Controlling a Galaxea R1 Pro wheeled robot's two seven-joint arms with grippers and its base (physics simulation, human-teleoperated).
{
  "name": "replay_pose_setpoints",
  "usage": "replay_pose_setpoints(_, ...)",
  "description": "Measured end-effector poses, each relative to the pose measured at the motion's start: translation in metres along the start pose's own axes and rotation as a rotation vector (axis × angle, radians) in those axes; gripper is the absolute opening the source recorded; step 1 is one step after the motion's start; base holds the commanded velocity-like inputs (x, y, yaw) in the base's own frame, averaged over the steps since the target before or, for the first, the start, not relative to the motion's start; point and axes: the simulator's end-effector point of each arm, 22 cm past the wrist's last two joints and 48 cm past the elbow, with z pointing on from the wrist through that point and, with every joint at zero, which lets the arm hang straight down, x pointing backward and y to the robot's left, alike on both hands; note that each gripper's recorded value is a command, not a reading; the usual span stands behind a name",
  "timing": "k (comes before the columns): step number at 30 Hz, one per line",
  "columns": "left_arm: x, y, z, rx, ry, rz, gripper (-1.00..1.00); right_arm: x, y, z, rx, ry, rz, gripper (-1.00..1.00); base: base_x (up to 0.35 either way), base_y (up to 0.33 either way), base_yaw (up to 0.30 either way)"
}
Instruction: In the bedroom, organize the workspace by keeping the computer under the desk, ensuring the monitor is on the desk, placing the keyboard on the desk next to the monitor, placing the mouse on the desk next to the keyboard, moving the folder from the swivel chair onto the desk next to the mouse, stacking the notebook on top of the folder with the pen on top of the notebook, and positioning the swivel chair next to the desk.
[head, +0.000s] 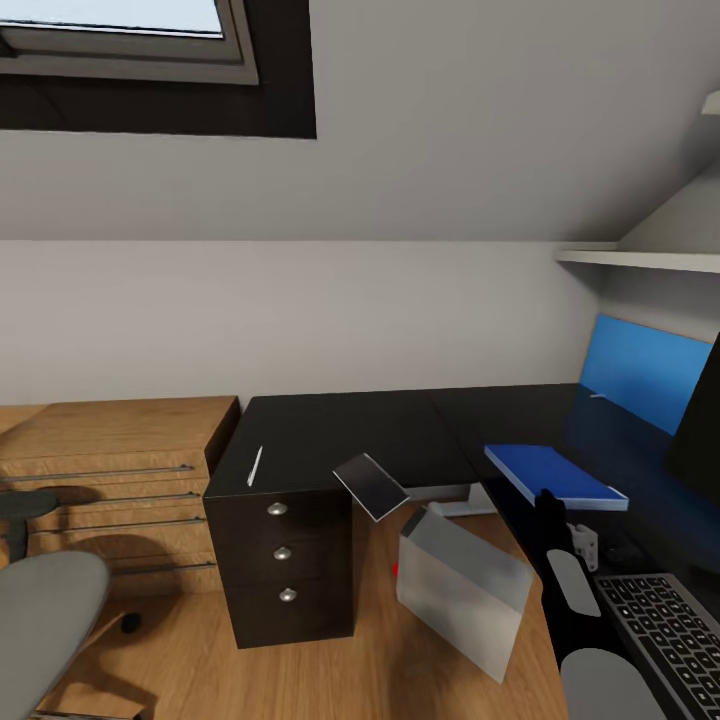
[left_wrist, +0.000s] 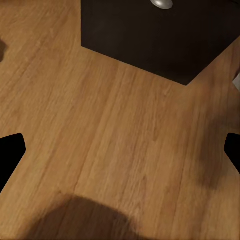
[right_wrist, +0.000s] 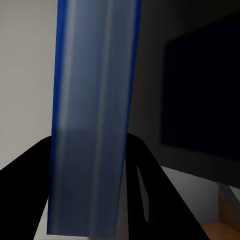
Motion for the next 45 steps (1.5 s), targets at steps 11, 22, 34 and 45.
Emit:
replay_pose_setpoints(11, 0.005, -0.010, -0.002, 0.007, 0.006, -0.007, 1.00, 0.034, 0.004, -0.007, -0.010, 0.050, -0.004, -1.00, 0.000, 0.000, 0.000)
replay_pose_setpoints(22, 0.006, -0.012, -0.003, 0.009, 0.007, -0.008, 1.00, 0.018, -0.006, -0.006, 0.014, 0.016, 0.037, -1.00, 0.008, -0.008, 0.000)
replay_pose_setpoints(34, 0.005, -0.011, -0.002, 0.009, 0.007, -0.008, 1.00, 0.017, -0.007, -0.006, 0.019, 0.012, 0.042, -1.00, 0.070, -0.065, 0.000)
replay_pose_setpoints(45, 0.005, -0.011, -0.002, 0.008, 0.007, -0.008, 1.00, 0.018, -0.021, -0.006, 0.049, 0.014, 0.032, -1.00, 0.001, -0.001, 0.000)
